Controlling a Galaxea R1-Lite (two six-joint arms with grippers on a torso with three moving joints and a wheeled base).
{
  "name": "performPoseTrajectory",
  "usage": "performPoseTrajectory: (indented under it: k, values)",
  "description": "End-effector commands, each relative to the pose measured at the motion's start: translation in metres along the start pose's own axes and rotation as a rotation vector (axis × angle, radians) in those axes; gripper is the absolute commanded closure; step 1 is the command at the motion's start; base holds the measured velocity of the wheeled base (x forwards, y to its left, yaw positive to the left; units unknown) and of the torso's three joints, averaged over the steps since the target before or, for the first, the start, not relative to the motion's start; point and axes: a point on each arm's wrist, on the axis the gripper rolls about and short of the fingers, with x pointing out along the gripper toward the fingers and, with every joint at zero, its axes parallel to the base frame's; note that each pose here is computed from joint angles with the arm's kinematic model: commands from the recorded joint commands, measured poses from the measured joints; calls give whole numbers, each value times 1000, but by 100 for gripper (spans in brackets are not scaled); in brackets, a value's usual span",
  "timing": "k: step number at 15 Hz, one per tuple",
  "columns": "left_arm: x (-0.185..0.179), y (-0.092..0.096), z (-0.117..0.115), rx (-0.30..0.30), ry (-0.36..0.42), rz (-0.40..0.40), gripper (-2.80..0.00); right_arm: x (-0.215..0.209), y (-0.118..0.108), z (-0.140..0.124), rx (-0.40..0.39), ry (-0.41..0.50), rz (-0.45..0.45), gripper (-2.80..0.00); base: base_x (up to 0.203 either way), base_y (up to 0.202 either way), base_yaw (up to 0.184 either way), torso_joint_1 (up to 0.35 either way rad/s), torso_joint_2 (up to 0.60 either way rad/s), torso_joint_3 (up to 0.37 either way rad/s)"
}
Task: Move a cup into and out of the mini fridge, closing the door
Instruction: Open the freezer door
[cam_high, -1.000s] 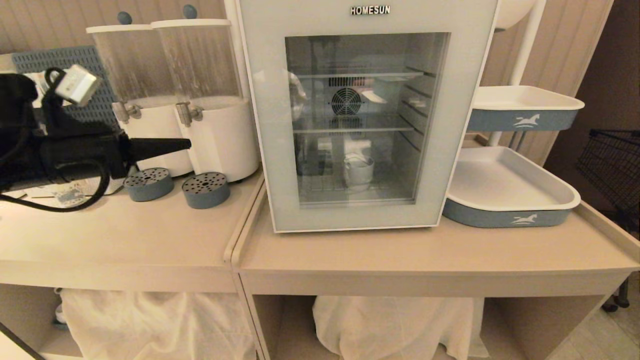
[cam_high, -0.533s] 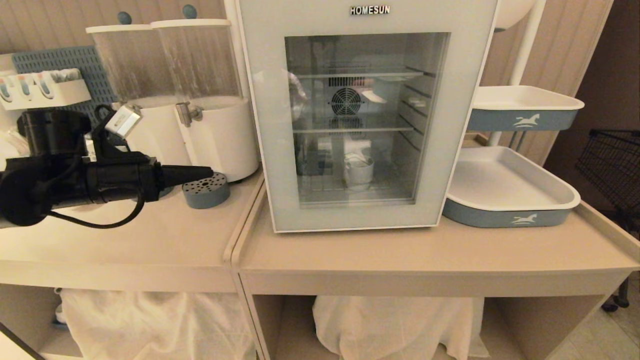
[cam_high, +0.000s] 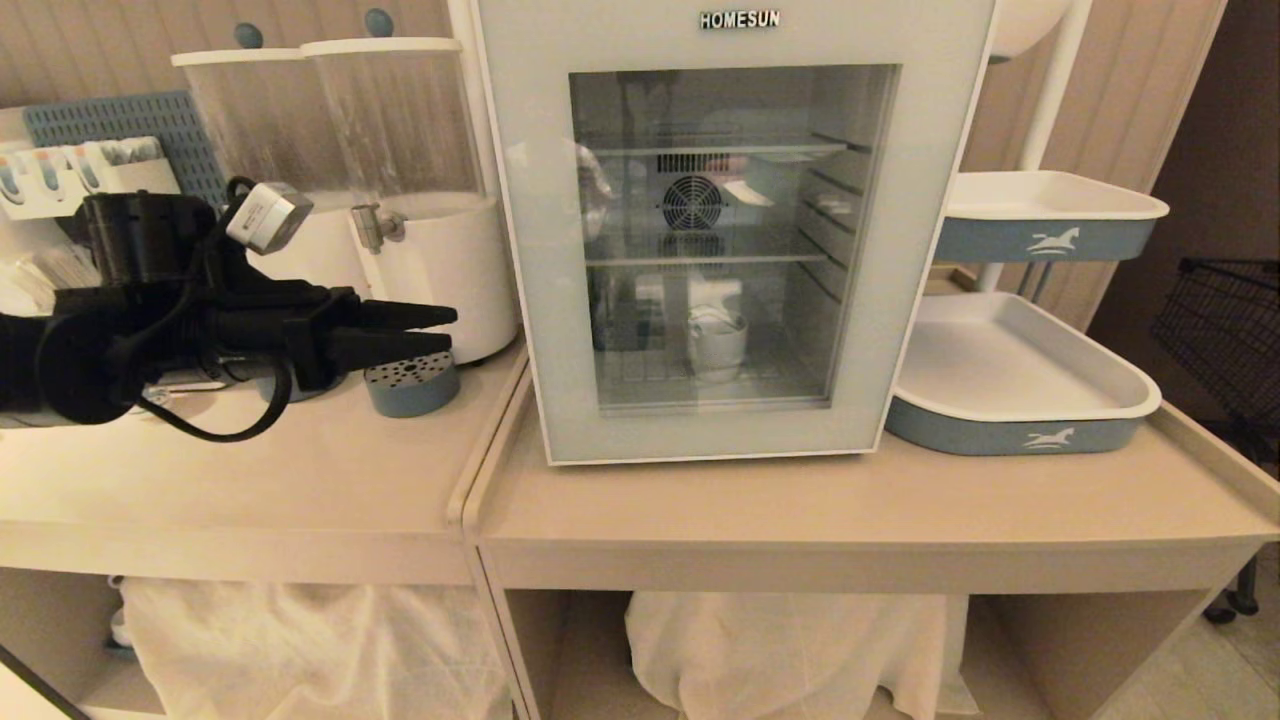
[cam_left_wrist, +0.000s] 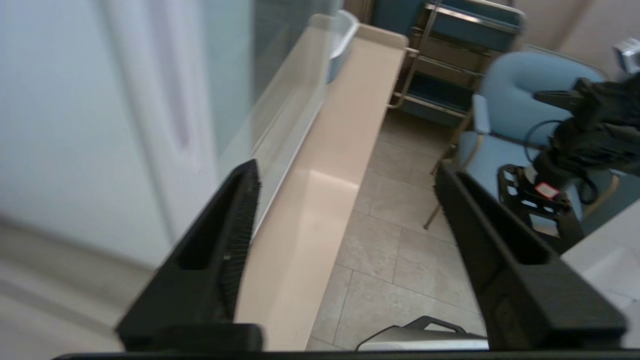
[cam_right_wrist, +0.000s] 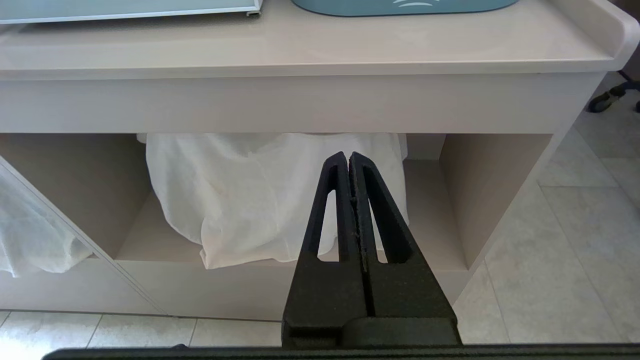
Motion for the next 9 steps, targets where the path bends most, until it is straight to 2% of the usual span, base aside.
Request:
performPoseTrajectory:
  k: [1, 2, 5, 9]
  values:
    - [9, -1, 5, 21, -4, -38, -280, 0, 0, 0, -1, 2, 2, 0, 0, 0, 0, 0, 0, 0]
    - [13, 3, 1, 16, -3, -63, -280, 0, 0, 0, 1, 4, 2, 0, 0, 0, 0, 0, 0, 0]
    - [20, 14, 0, 61, -16, -120, -280, 0, 0, 0, 1, 2, 2, 0, 0, 0, 0, 0, 0, 0]
    - [29, 39, -6, 68, -13, -82, -280, 0, 0, 0, 1, 2, 2, 0, 0, 0, 0, 0, 0, 0]
